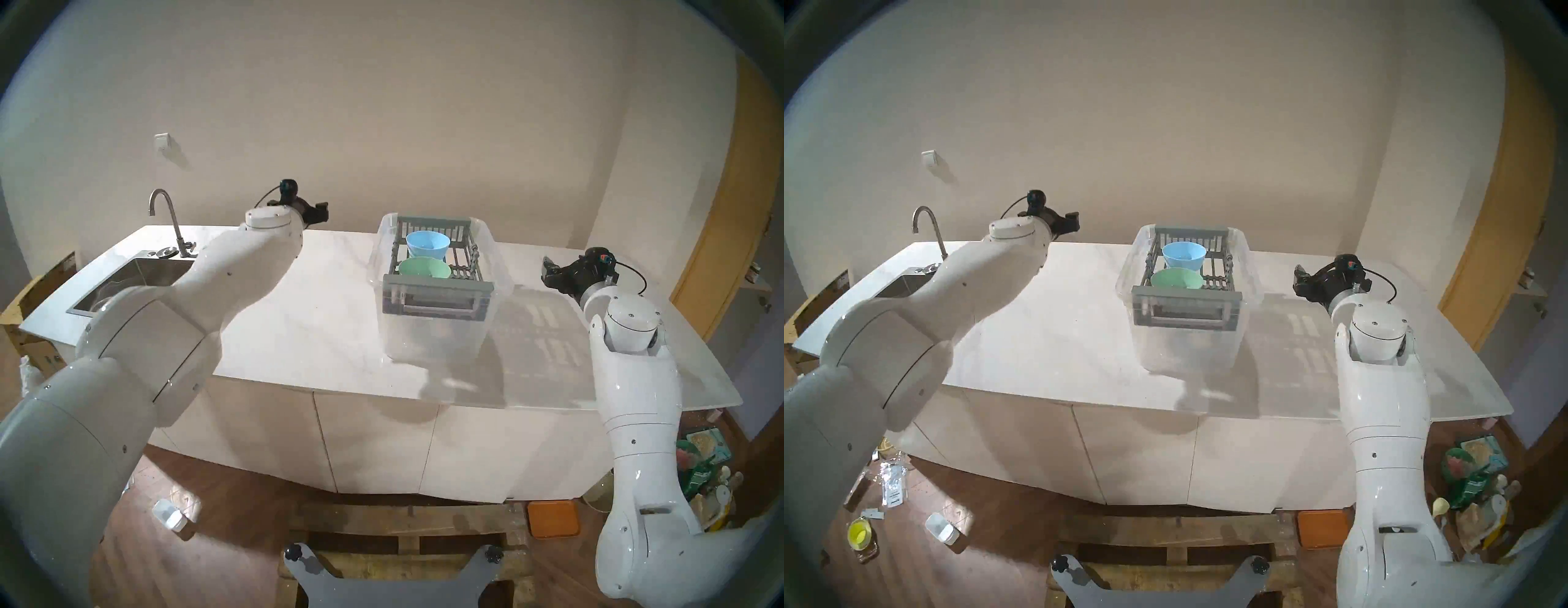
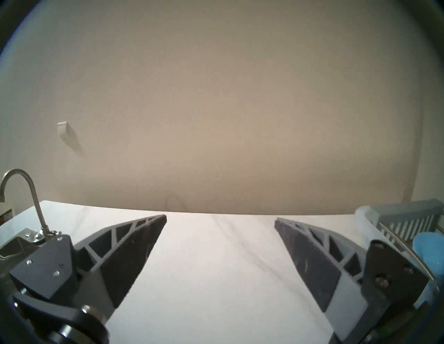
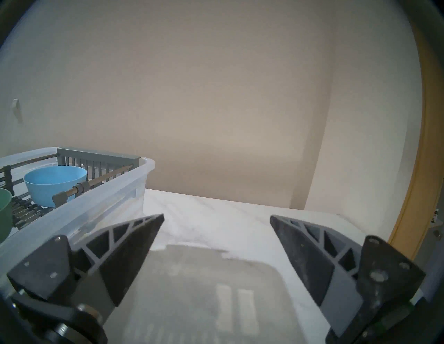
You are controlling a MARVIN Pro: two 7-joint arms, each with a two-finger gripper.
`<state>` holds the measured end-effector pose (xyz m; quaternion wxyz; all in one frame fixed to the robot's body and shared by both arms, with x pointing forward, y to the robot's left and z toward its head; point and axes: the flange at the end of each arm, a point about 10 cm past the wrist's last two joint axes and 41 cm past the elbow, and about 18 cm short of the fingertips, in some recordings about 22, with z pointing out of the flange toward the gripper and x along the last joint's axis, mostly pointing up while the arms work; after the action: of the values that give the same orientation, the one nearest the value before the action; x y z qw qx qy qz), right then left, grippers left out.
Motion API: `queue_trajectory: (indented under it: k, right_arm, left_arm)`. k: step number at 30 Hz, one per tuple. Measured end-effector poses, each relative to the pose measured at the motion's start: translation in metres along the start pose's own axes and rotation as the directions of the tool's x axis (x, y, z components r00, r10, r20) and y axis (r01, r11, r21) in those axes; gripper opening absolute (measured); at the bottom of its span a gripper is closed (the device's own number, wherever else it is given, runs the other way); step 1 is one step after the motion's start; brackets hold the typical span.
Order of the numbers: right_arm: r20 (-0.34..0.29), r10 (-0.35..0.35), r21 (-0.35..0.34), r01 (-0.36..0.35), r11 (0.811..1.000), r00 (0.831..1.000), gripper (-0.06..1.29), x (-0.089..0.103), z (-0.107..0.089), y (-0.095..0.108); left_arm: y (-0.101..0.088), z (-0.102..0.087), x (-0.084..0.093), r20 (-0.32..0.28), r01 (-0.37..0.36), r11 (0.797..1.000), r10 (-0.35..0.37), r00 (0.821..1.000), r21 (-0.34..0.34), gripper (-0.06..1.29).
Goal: Place the plate or bowl neatly into the plate slot of the drying rack
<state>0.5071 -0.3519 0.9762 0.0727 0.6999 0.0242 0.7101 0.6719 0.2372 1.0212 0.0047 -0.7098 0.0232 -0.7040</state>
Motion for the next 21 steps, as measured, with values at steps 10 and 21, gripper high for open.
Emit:
queue_trajectory:
  k: [10, 21]
  right_arm:
    - [0.0, 0.0, 0.0, 0.0, 1.0, 1.0, 1.2, 0.0, 0.0, 0.0]
    - [-0.001, 0.0, 0.0, 0.0, 1.0, 1.0, 1.2, 0.001, 0.0, 0.0]
  left_arm:
    - [0.001, -0.034, 0.008, -0.148, -0.025, 0.996, 0.012, 0.989, -0.084, 1.22]
    - [-0.018, -0.087, 0.018, -0.277, -0.083, 0.992, 0.055, 0.959, -0.093, 1.22]
